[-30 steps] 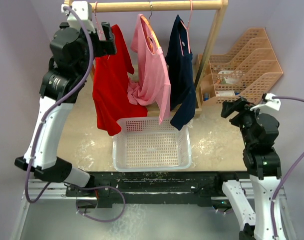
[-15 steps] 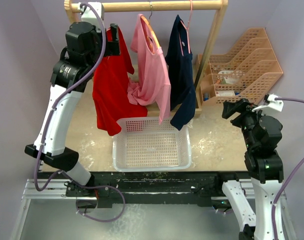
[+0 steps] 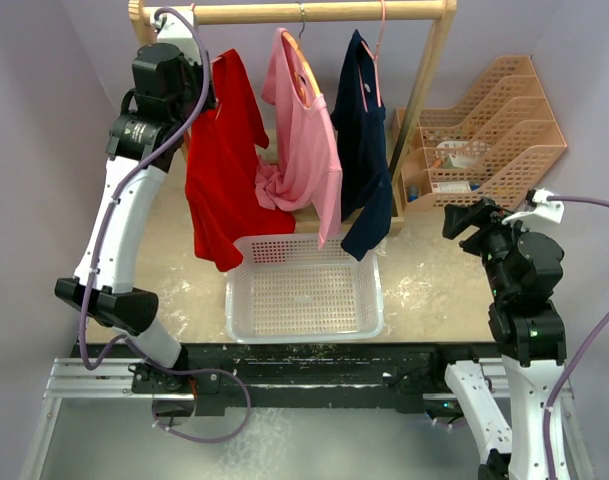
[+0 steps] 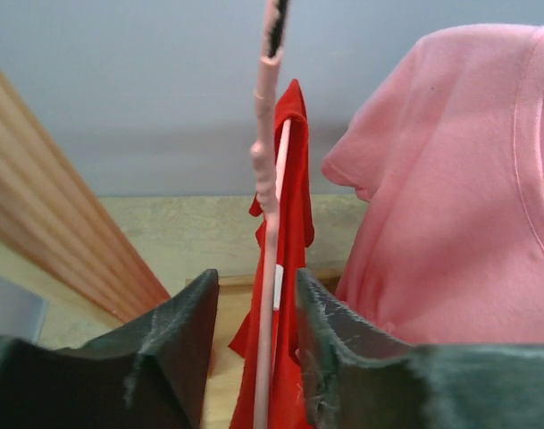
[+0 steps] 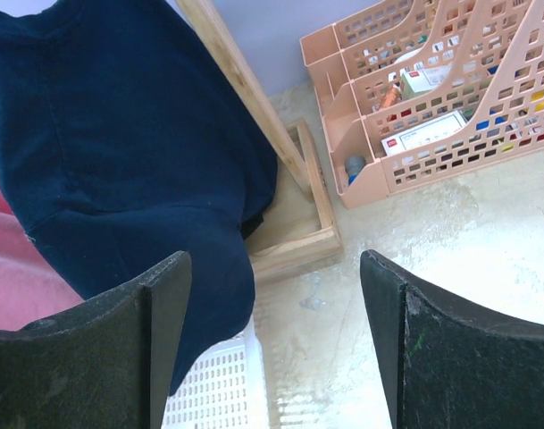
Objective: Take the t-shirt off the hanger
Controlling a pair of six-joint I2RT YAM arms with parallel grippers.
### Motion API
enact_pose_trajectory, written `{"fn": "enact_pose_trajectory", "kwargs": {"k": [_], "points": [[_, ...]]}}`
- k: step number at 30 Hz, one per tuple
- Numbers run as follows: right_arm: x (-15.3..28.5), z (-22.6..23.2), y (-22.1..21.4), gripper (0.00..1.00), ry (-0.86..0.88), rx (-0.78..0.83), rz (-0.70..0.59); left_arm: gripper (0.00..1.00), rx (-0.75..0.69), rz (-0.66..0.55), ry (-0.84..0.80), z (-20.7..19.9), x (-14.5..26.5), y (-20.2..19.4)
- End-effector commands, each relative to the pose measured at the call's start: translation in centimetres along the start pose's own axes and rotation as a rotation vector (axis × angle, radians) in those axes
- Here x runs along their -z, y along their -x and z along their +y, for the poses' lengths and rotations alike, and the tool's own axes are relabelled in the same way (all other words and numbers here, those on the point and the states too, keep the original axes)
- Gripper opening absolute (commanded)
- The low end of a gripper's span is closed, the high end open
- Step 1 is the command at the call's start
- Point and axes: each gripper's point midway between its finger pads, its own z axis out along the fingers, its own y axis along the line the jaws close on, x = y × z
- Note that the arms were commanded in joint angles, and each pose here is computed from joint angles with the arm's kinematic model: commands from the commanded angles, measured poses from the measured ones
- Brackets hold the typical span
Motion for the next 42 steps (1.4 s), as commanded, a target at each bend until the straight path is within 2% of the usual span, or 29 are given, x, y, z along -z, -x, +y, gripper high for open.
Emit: {"fn": "enact_pose_trajectory", "kwargs": {"k": [1,6,8,15,24,28,32,37,42], "points": [[-0.3,0.7,0.7,0.78,0.031,-0.005,-0.027,0.38,0.048,-0.099,-0.059,-1.0,0.3,2.3],[-0.4,1.0,0.7,0.78,0.046,-0.007,-0.024,0.07,0.081,-0.195,-0.093,-1.4,0.9,3.8],[-0.7,0.8,0.1,0.78,0.045,-0.005,-0.008,0.0,0.095,-0.256,-0.11,-1.6,1.5,5.0],[-1.2,0.8,-1.0,0.77,0.056,-0.003,0.016,0.0,0.083,-0.469,-0.152,-1.5,4.9,9.6],[-1.3,0.9,-1.1,0.77,0.066,-0.003,0.012,0.0,0.04,-0.624,-0.135,-0.3,9.0,12.8],[-1.3,1.0,-0.9,0.77,0.068,-0.002,0.006,0.0,0.024,-0.618,-0.137,0.1,10.1,12.1],[-1.4,1.2,-0.6,0.77,0.075,0.001,-0.002,0.0,0.009,-0.577,-0.143,0.4,10.9,9.6],[-2.0,2.1,-0.2,0.74,0.118,0.019,-0.007,0.0,-0.004,-0.48,-0.148,1.0,12.2,5.5],[-2.8,3.2,1.0,0.75,0.159,0.035,-0.032,0.0,-0.05,-0.363,-0.117,1.9,12.0,1.6]]}}
